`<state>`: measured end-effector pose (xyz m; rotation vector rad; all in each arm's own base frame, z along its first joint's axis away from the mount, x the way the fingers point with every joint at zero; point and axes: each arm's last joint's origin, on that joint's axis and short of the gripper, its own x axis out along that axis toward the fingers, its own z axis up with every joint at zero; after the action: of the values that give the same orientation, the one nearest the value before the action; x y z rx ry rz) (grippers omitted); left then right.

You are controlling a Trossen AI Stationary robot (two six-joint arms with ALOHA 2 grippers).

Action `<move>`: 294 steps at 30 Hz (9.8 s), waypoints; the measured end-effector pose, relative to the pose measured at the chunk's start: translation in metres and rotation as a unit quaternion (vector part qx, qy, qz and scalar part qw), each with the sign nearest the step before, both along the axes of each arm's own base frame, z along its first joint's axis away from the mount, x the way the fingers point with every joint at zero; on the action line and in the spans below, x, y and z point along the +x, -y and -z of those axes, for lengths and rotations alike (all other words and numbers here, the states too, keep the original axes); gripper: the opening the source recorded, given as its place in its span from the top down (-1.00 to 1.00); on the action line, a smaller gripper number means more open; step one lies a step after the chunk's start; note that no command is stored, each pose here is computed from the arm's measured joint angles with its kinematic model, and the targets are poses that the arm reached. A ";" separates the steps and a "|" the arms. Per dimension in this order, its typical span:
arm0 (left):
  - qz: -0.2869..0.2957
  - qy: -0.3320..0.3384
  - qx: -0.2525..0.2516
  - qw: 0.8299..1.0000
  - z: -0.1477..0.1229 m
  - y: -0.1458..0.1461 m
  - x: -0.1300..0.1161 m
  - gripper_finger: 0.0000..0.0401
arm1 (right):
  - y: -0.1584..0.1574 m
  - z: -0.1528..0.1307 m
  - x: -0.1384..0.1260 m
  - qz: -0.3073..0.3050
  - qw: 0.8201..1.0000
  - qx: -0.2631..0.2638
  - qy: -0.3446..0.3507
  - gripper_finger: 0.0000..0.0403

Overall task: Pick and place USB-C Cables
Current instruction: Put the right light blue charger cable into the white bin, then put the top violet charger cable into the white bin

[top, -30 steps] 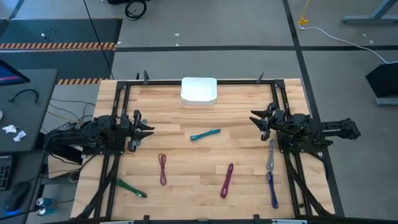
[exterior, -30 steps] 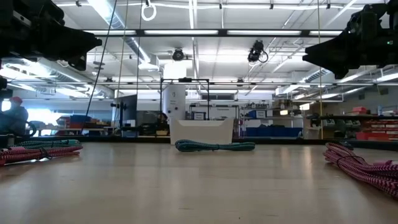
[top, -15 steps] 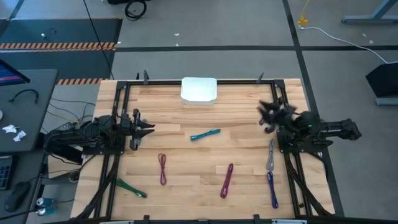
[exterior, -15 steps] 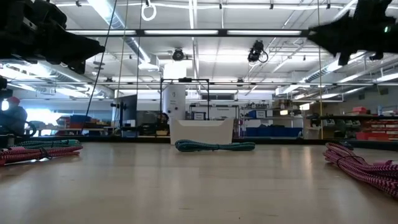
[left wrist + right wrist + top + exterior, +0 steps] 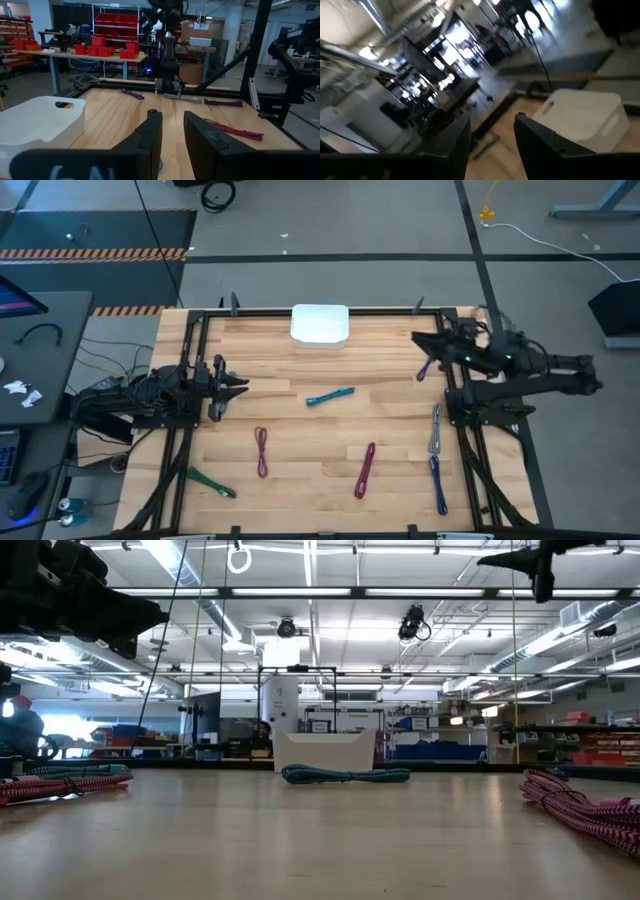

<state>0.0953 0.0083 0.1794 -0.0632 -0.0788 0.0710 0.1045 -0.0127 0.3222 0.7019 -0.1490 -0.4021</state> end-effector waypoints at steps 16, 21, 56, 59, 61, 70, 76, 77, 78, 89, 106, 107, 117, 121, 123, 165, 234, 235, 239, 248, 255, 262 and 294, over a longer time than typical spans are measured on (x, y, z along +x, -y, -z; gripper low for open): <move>0.000 0.007 0.000 1.000 -0.001 0.000 0.000 0.56 | 0.005 -0.070 0.094 -0.008 0.984 -0.059 0.168 0.22; 0.000 0.029 0.003 1.000 -0.006 0.000 -0.001 0.57 | 0.022 -0.040 0.125 0.045 0.981 0.070 0.176 0.22; 0.002 0.057 -0.008 0.998 -0.011 0.000 -0.001 0.56 | 0.063 -0.049 0.120 -0.054 0.972 -0.069 0.220 0.22; 0.003 0.058 -0.014 0.998 -0.011 0.000 -0.001 0.58 | 0.072 -0.049 0.118 -0.004 0.971 -0.076 0.225 0.22; 0.004 0.058 -0.024 0.998 -0.011 0.000 -0.001 0.59 | 0.077 -0.044 0.119 0.005 0.977 -0.065 0.203 0.22; 0.008 0.063 -0.050 0.997 -0.011 0.000 -0.002 0.57 | 0.085 -0.009 0.127 0.005 0.986 0.136 0.100 0.22; 0.008 0.065 -0.050 0.997 -0.012 0.000 -0.002 0.56 | 0.090 -0.010 0.125 -0.003 0.985 0.142 0.101 0.22; 0.008 0.065 -0.050 0.997 -0.012 0.000 -0.002 0.56 | 0.092 -0.010 0.124 0.001 0.985 0.139 0.106 0.22; 0.008 0.065 -0.050 0.997 -0.012 0.000 -0.002 0.56 | 0.095 -0.011 0.122 0.012 0.984 0.136 0.113 0.22; 0.011 0.066 -0.073 0.995 -0.012 0.000 -0.002 0.56 | 0.098 -0.004 0.121 0.027 0.989 0.126 0.067 0.22; 0.013 0.087 -0.070 0.994 -0.016 0.000 -0.003 0.57 | 0.109 -0.020 0.114 0.103 0.980 0.081 0.148 0.22; 0.013 0.087 -0.070 0.994 -0.016 0.000 -0.003 0.56 | 0.110 -0.021 0.113 0.106 0.980 0.076 0.152 0.22; 0.013 0.087 -0.069 0.994 -0.016 0.000 -0.002 0.55 | 0.113 -0.028 0.109 0.109 0.977 0.042 0.177 0.22; 0.013 0.087 -0.069 0.994 -0.016 0.000 -0.002 0.54 | 0.110 -0.023 0.116 0.079 0.985 0.038 0.149 0.22; 0.013 0.087 -0.069 0.994 -0.016 0.000 -0.002 0.54 | 0.110 -0.015 0.122 0.067 0.987 0.070 0.130 0.22; 0.012 0.087 -0.069 0.994 -0.016 0.000 -0.003 0.59 | 0.052 0.128 0.300 -0.471 0.736 -0.169 -0.456 0.28; 0.013 0.095 -0.069 0.993 -0.017 0.000 -0.003 0.56 | 0.240 0.104 0.282 -0.215 0.861 -0.180 -0.424 0.81; 0.013 0.095 -0.069 0.993 -0.017 0.000 -0.003 0.56 | 0.239 0.108 0.284 -0.215 0.855 -0.186 -0.434 0.81; 0.014 0.096 -0.069 0.993 -0.017 0.000 -0.003 0.58 | 0.235 0.122 0.289 -0.215 0.832 -0.207 -0.467 0.80; 0.014 0.101 -0.069 0.992 -0.018 0.000 -0.003 0.56 | 0.232 0.145 0.292 -0.234 0.801 -0.210 -0.509 0.63; 0.014 0.108 -0.068 0.992 -0.020 0.000 -0.004 0.58 | 0.233 0.145 0.293 -0.231 0.803 -0.212 -0.507 0.43; 0.015 0.113 -0.067 0.991 -0.021 0.000 -0.004 0.58 | 0.239 0.106 0.300 -0.204 0.814 -0.223 -0.497 0.36; 0.014 0.113 -0.065 0.991 -0.021 0.000 -0.004 0.59 | 0.087 -0.010 0.069 -0.015 0.893 0.133 -0.430 0.89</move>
<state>0.0914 0.0079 0.2000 -0.2034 -0.2995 0.0400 0.1739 -0.0997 0.3323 0.7352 0.7720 -0.6777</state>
